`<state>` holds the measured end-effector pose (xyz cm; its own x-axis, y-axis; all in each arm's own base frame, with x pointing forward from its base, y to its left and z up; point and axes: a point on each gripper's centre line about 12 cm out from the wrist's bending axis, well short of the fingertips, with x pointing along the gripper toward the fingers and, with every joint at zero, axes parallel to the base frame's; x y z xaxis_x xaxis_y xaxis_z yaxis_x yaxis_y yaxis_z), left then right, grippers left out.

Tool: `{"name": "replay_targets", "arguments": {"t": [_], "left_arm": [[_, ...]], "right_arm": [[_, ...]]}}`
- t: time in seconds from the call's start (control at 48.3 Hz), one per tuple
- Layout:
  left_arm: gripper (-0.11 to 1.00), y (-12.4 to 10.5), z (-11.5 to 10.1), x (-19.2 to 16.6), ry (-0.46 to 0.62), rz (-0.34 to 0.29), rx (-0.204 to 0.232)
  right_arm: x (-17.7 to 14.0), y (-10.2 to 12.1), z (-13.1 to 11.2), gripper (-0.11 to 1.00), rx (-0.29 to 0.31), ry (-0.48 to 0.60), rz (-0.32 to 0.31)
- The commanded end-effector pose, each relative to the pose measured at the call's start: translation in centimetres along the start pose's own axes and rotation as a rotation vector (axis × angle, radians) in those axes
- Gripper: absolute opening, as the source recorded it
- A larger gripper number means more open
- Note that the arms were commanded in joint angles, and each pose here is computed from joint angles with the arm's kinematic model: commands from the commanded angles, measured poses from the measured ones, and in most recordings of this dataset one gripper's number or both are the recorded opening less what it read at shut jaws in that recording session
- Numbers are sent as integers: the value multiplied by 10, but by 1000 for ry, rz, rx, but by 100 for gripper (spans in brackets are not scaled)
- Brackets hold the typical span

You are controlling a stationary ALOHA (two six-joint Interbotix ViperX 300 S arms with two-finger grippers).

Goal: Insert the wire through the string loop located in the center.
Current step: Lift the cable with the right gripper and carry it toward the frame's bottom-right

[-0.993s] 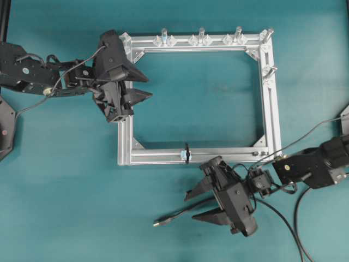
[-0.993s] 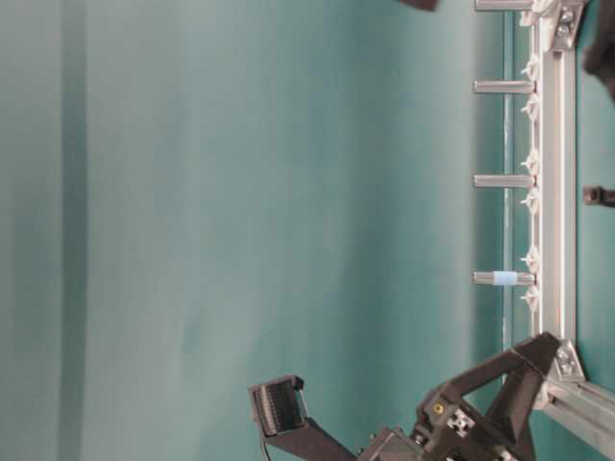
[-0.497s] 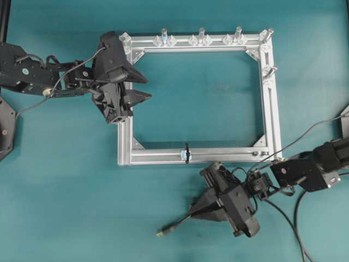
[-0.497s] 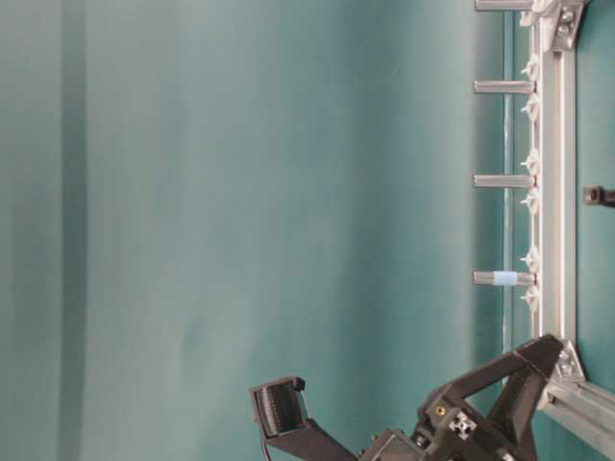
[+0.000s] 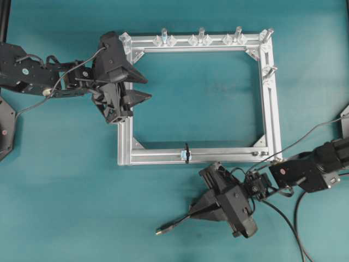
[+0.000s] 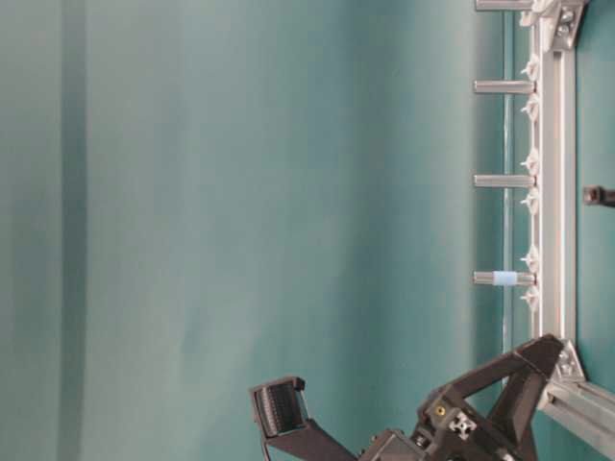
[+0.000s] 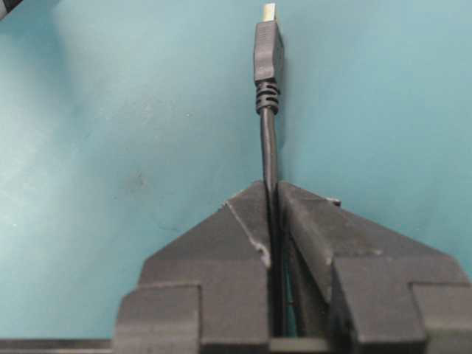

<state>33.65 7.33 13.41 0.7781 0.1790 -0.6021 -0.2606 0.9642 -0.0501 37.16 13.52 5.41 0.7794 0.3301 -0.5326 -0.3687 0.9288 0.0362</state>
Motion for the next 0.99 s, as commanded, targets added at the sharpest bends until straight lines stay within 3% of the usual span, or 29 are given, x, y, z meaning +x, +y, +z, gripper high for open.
{"name": "replay_targets", "arguments": {"t": [0.0,0.372,0.724,0.972], "left_arm": [[55,-1,11,-5,-38,-4,-3],[55,-1,11,-5,-37,-4,-3],[55,-2,13,-5,-44,-6,-2],[55,-3,13,-5,-44,-7,-1]], "right_arm": [[2,-2,-1,8,2,15,-6],[-3,-2,8,8,2,-2,-7],[-39,-2,57,8,-2,-1,-29],[-62,-2,79,8,31,7,-48]]}}
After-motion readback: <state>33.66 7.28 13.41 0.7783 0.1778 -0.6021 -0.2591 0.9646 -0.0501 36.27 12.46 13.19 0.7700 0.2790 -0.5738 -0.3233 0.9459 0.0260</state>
